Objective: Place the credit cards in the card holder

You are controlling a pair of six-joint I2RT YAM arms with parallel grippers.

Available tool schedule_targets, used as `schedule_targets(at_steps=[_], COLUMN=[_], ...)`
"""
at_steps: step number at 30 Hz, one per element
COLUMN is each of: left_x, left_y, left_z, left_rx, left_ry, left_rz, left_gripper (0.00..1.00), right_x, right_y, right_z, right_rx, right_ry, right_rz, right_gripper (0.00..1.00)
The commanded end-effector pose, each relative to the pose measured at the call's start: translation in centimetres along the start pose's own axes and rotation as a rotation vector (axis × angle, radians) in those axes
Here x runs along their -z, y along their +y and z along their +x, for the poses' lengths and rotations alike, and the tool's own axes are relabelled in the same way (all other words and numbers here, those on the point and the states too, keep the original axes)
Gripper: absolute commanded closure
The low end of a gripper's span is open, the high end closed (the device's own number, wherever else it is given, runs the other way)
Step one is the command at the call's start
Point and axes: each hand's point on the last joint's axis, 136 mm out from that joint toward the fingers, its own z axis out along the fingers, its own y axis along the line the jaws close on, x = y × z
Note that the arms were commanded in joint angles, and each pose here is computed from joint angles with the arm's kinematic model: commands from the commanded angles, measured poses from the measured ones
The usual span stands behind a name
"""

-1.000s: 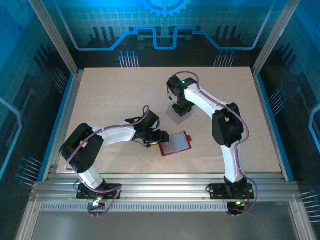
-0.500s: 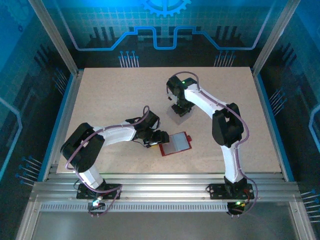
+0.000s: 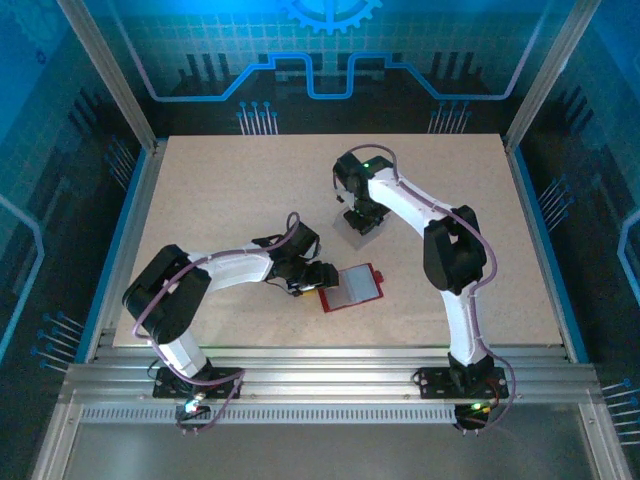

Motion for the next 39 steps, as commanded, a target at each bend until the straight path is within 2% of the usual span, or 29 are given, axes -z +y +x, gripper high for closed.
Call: schedule_targets(at_steps=[1,18,27,39], left_x=[-0.4,-0.6,-0.6,-0.4], left_y=[0.0,0.0,0.1,0.0], left_z=[0.5,0.4,0.4,0.4], left_rx=[0.002,0.007,0.01,0.01], left_ry=[0.032,0.036,0.036,0.031], left_rz=[0.006,0.01,0.007,0.011], left_gripper=[0.33,0.33,0.33,0.33], right_x=[-0.9,-0.7,1.0,1.3], right_y=[0.8,0.9,0.9,1.3], right_z=[0.8,1.3,1.0,0.9], right_rx=[0.036,0.029,0.022,0.024], right_ry=[0.055,0.064,0.027,0.017], right_rz=[-0.015,-0.018,-0.024,-0.044], right_gripper=[0.82,0.85,0.89,1.0])
